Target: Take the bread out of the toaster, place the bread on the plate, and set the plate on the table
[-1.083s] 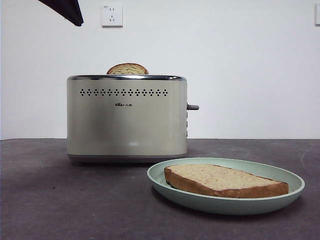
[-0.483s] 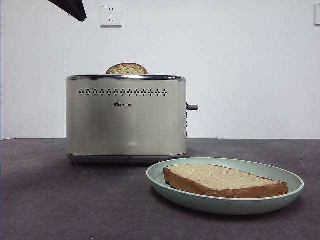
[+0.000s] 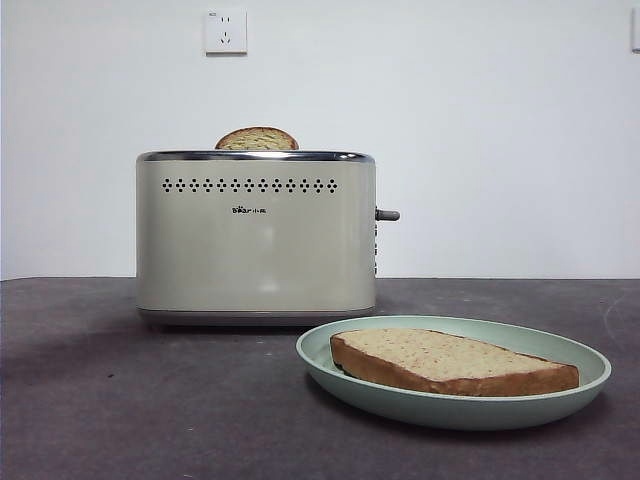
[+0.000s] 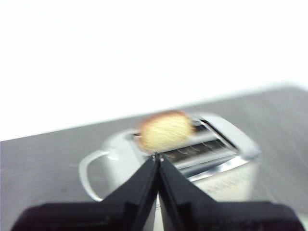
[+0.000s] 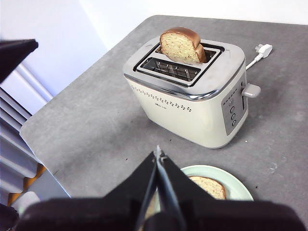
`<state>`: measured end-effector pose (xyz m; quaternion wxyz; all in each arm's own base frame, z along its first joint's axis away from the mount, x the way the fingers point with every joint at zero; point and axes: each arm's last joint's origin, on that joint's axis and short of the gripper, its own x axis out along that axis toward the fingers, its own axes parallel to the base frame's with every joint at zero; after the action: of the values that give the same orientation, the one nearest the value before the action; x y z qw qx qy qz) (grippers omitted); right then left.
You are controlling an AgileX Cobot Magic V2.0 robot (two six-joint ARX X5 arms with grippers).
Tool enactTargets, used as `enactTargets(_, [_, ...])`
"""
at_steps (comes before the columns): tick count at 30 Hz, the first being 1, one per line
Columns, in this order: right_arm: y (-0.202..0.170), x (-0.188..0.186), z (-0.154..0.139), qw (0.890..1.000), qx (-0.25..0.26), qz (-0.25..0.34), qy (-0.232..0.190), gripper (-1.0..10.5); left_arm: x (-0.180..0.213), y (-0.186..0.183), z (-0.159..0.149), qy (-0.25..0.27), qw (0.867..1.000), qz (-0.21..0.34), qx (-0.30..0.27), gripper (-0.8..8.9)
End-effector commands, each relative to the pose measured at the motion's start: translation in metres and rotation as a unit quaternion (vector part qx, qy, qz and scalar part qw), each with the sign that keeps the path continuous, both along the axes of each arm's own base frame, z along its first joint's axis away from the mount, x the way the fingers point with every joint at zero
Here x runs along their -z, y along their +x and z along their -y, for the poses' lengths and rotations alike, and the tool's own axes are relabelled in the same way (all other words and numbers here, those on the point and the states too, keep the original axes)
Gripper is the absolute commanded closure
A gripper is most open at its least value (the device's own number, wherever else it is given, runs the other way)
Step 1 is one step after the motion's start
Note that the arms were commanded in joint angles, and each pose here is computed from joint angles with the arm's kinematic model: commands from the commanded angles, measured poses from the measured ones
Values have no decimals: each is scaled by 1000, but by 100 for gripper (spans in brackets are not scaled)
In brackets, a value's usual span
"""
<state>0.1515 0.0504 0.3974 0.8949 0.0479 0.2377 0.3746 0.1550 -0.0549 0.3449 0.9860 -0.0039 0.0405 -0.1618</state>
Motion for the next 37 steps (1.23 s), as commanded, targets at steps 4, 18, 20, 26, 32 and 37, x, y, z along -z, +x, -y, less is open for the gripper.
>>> enactTargets(4, [0, -1, 0, 1000, 0, 6, -1, 946, 71, -26, -29, -28, 997, -18, -76, 817])
enactTargets(18, [0, -1, 0, 1000, 0, 6, -1, 946, 183, -53, -53, -76, 982, -42, -169, 817])
enactTargets(20, [0, -1, 0, 1000, 0, 6, -1, 946, 193, -54, -54, -82, 980, -45, -176, 817])
enactTargets(26, [0, -1, 0, 1000, 0, 6, -1, 946, 198, -59, -56, -77, 975, -59, -202, 817])
enactTargets(32, [0, -1, 0, 1000, 0, 5, -2, 946, 198, -59, -57, -64, 974, -62, -206, 817])
enactTargets(37, [0, -1, 0, 1000, 0, 5, -2, 946, 198, -59, -57, -65, 975, -58, -206, 817])
